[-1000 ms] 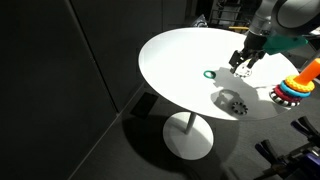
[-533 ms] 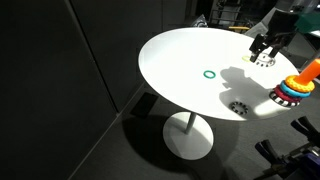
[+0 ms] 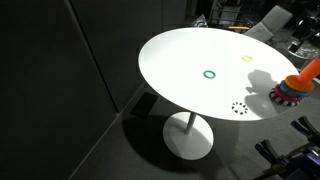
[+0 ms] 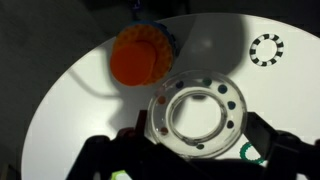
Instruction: Place the clear ring on the stack
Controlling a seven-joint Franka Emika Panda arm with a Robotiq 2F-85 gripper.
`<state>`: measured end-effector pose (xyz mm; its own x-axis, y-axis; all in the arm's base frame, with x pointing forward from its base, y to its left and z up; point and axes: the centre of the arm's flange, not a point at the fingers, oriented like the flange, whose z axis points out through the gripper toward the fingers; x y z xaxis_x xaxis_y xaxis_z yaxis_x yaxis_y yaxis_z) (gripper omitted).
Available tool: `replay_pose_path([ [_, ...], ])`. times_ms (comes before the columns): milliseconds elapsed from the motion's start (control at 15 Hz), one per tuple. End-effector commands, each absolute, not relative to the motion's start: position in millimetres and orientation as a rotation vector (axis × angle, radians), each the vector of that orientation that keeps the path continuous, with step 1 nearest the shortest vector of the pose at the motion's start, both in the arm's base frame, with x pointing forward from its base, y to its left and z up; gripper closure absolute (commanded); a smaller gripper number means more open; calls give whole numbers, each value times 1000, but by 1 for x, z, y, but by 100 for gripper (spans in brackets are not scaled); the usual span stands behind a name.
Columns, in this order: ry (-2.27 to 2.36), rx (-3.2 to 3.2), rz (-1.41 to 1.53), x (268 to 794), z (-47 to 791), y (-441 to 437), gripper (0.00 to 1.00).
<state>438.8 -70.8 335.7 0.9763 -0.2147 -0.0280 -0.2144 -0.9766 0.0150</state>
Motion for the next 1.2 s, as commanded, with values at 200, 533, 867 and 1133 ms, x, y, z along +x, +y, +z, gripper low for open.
replay_pose_path([
  [200,-383,3133,-7,374,366,-120,30],
  [533,-418,3109,96,359,362,-136,30],
  [867,-400,3097,141,362,350,-135,30],
  [1133,-394,3110,151,363,340,-133,30],
])
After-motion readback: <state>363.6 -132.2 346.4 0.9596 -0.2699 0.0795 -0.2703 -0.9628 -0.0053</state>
